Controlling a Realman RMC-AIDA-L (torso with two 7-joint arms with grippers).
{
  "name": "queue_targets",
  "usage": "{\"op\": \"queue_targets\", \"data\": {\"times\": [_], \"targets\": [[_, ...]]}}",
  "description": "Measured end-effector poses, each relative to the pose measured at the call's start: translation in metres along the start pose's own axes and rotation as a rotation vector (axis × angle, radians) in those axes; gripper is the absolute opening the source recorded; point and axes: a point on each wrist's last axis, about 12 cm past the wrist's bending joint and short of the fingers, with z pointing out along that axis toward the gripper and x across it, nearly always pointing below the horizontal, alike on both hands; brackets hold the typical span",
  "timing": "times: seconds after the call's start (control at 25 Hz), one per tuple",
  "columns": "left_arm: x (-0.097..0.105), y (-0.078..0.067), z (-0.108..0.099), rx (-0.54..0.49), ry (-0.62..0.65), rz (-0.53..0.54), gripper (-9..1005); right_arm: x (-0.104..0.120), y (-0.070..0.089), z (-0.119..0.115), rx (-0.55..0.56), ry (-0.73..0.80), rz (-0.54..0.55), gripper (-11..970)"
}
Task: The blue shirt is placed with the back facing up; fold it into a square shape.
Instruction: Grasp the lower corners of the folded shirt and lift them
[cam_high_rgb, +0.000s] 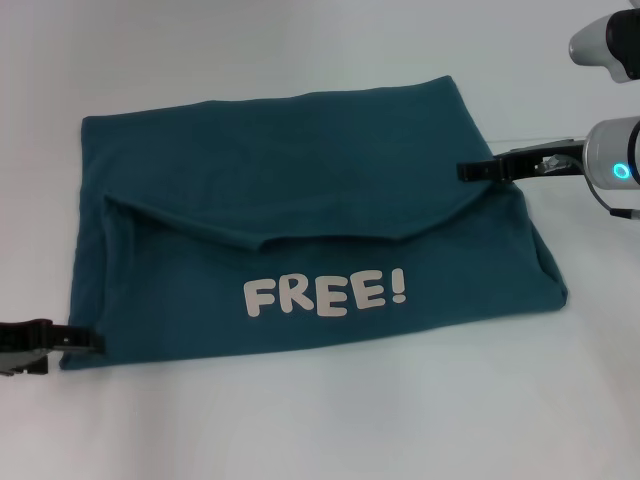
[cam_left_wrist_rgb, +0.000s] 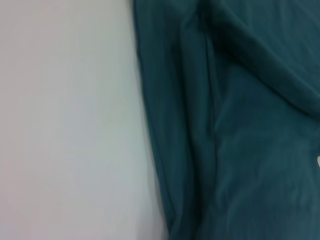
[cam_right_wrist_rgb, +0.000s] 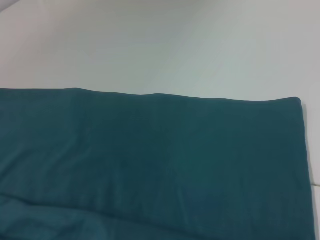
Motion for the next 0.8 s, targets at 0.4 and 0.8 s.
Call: {"op": "queue_targets", "data": {"times": [0.4, 0.8], "targets": [[-0.005, 0.002, 0.012, -0.019, -0.019, -0.008, 871, 0.001, 0.002, 0.001, 0.0, -0.002, 0.002, 927], [-0.003, -0.006, 0.023, -0.014, 0.02, 0.017, 847, 0.002, 0.0, 0.001, 0.002, -0.002, 0.005, 927]]}}
